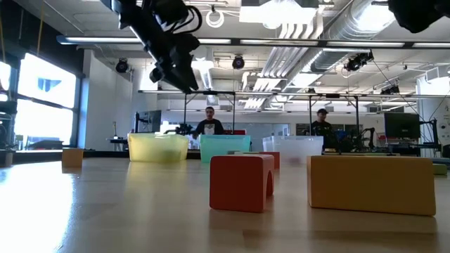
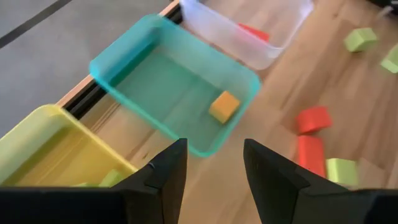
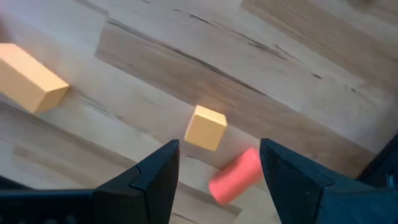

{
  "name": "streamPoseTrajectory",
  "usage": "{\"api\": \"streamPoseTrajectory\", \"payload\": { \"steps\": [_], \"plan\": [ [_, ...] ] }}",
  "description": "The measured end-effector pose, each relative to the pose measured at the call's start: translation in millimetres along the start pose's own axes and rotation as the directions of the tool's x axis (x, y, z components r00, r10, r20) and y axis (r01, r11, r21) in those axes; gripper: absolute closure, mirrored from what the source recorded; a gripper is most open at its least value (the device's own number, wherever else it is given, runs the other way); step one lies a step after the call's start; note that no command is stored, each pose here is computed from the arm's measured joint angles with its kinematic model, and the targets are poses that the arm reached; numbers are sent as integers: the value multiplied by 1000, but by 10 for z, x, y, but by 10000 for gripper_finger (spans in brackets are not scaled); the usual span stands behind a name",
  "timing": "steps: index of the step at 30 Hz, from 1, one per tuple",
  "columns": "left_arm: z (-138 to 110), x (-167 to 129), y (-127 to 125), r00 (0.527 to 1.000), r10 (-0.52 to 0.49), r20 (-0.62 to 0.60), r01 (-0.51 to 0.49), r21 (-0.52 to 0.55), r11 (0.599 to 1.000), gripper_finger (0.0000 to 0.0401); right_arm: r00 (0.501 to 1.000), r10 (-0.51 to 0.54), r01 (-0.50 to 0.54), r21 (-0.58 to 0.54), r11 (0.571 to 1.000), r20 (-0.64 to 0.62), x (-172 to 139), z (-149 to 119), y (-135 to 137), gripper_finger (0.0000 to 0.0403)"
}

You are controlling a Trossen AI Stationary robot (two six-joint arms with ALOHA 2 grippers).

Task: Sort & place blocks by color
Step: Put the yellow block into the blue bin

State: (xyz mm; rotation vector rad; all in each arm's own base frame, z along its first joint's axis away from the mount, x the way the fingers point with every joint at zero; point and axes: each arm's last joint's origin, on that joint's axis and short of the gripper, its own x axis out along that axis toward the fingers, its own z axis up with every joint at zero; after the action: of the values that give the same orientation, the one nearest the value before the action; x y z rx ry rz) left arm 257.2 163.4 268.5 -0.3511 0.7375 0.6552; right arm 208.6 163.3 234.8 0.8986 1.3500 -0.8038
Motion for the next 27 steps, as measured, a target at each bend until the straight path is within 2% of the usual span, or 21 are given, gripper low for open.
{"api": "streamPoseTrajectory", "payload": {
  "steps": [6,19,27],
  "plan": [
    [-19,-11,-118,1000,-27,-4,26,-27,999,256,1000,6,-6,37,999,0,43,-97,-28,186],
    [-56,-30,-290,998,-64,-10,63,-42,997,256,991,132,-130,54,990,-24,428,-192,-59,169],
    [-57,-33,-302,999,-45,-4,45,-38,998,256,992,124,-122,79,989,-29,649,-169,-167,169]
  ]
}}
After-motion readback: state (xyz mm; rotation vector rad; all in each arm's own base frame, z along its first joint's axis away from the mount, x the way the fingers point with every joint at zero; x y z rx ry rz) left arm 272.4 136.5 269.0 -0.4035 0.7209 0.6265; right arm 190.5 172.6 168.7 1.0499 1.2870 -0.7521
